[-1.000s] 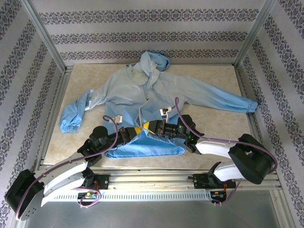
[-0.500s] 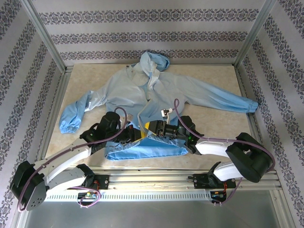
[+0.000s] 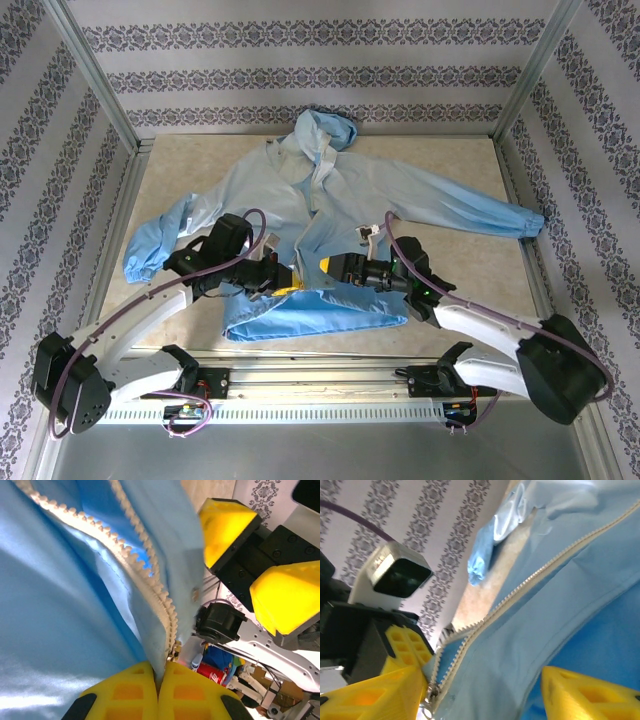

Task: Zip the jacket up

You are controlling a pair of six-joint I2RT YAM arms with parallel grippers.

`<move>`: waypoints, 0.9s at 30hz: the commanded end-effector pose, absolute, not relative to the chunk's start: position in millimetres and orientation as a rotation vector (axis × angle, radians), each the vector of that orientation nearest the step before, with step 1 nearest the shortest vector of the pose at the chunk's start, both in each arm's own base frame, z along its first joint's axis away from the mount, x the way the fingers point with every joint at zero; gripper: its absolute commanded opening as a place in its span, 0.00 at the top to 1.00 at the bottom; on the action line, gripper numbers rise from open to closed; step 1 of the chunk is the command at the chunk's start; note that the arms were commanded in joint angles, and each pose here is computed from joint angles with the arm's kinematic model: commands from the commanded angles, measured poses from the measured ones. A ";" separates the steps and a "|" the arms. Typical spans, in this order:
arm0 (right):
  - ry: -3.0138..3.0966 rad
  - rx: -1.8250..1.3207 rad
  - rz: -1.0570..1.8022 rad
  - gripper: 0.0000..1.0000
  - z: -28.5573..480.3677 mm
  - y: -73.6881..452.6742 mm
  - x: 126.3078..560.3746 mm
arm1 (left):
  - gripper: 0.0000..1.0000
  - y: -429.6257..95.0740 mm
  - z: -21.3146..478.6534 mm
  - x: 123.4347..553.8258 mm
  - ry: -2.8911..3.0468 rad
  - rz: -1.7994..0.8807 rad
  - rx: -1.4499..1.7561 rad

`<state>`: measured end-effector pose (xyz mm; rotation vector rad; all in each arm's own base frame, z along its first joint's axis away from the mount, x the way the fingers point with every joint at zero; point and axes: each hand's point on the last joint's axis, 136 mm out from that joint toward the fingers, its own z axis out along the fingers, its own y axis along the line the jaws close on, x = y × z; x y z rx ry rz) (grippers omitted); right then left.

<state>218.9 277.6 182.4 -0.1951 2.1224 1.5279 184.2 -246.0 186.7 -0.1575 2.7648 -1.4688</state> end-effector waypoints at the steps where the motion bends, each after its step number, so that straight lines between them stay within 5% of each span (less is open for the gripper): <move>1: 2.157 -0.365 1.312 0.37 181.0 263.6 214.7 | 1.00 -240.2 193.6 170.3 2.840 -1.487 -0.104; 6: 2.170 -0.493 1.162 0.39 191.0 252.7 209.5 | 1.00 -238.2 199.2 173.3 2.846 -1.483 -0.091; 13: 2.070 -0.856 1.090 0.58 201.9 280.6 172.1 | 1.00 -235.4 195.6 168.2 2.890 -1.467 -0.090; 21: 2.000 -1.111 1.043 0.43 193.3 322.5 139.2 | 1.00 -231.5 189.1 164.7 2.923 -1.436 -0.112; 27: 2.088 -0.901 1.065 0.38 185.1 314.4 155.1 | 1.00 -230.1 168.1 163.5 2.902 -1.456 -0.191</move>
